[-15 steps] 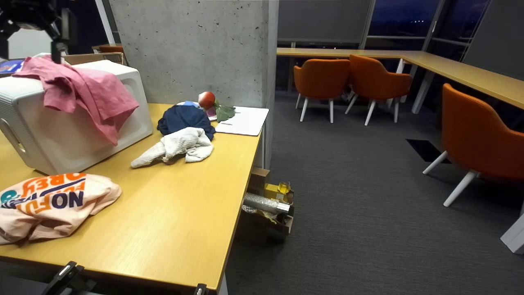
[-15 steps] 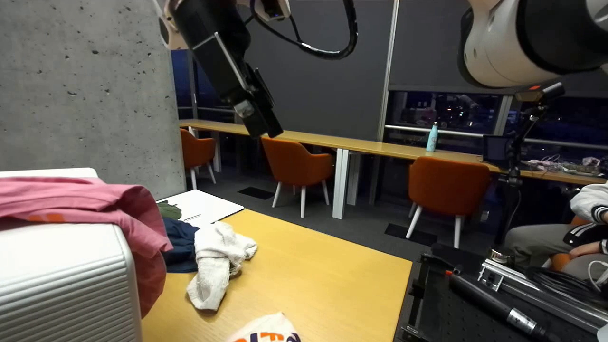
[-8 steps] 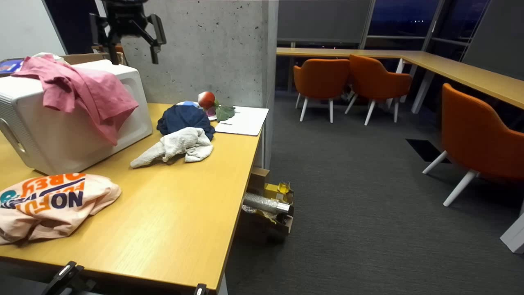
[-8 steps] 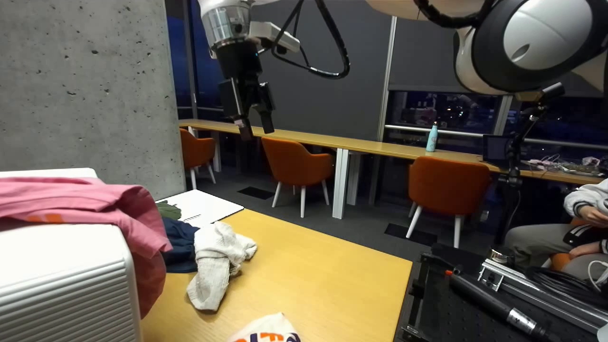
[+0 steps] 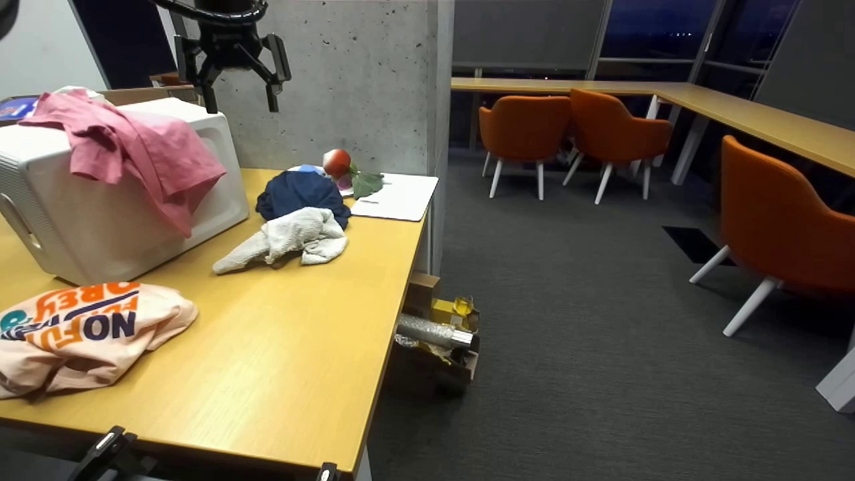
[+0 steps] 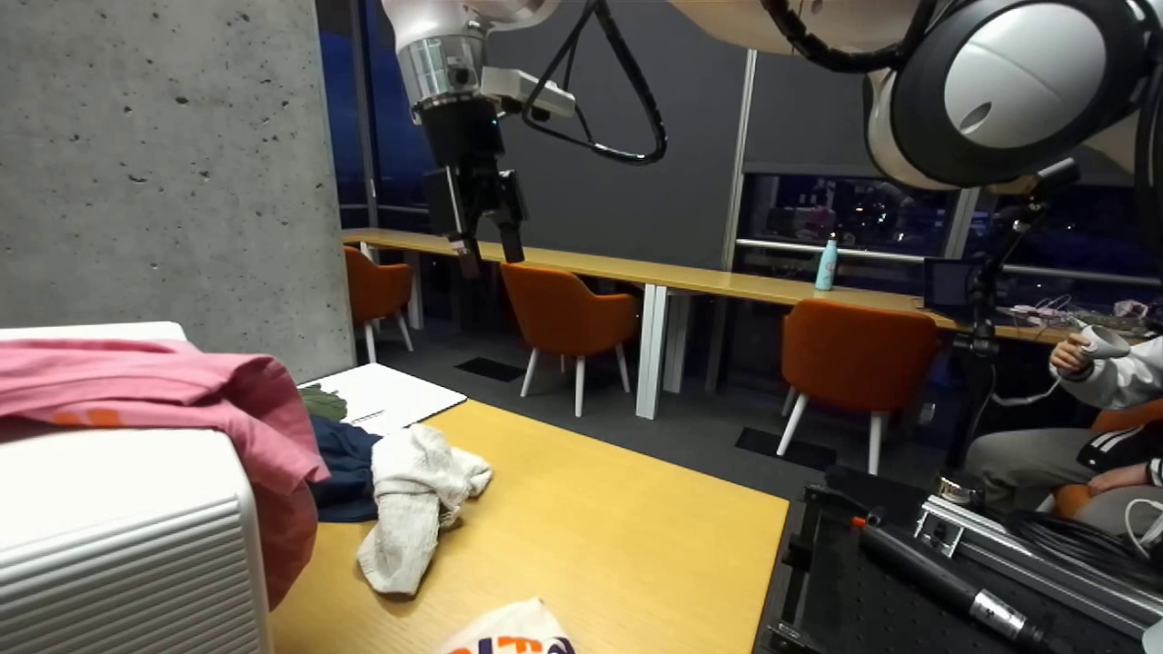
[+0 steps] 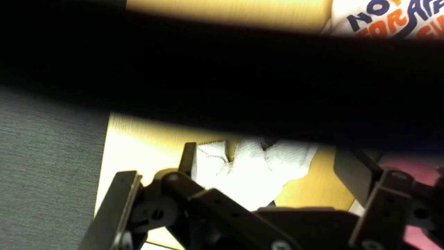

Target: Put the pink shirt on the left and the white towel on the right

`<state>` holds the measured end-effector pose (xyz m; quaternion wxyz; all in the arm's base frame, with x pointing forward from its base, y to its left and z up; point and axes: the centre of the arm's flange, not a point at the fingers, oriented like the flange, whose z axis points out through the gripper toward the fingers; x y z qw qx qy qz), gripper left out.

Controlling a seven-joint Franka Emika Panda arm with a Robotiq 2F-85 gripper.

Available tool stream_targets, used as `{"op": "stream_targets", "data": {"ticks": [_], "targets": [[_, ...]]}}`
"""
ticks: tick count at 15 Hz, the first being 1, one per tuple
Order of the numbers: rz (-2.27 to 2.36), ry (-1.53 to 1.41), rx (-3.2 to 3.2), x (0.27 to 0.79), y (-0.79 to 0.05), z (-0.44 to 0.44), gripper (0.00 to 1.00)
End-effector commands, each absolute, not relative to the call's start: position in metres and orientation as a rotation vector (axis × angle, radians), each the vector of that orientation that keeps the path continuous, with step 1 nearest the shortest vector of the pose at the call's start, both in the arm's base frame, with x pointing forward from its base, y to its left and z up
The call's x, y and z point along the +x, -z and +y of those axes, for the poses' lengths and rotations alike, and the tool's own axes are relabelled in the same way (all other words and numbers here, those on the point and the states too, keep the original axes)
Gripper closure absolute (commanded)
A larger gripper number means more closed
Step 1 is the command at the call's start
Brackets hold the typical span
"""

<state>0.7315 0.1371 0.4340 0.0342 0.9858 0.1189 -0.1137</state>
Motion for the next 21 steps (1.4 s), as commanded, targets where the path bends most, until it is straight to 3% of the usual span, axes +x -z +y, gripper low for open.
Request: {"op": "stream_targets", "data": {"ticks": [1, 7, 13, 21], "targets": [[0.338, 0.313, 3.024, 0.741, -0.385, 0.132, 0.00], [0.375, 0.239, 3.015, 0.792, -0.273, 0.150, 0.00], [0.392, 0.069, 3.005, 0.808, -0.236, 0.183, 0.00], [0.384, 0.083, 3.007, 0.810, -0.171, 0.190, 0.02]]}}
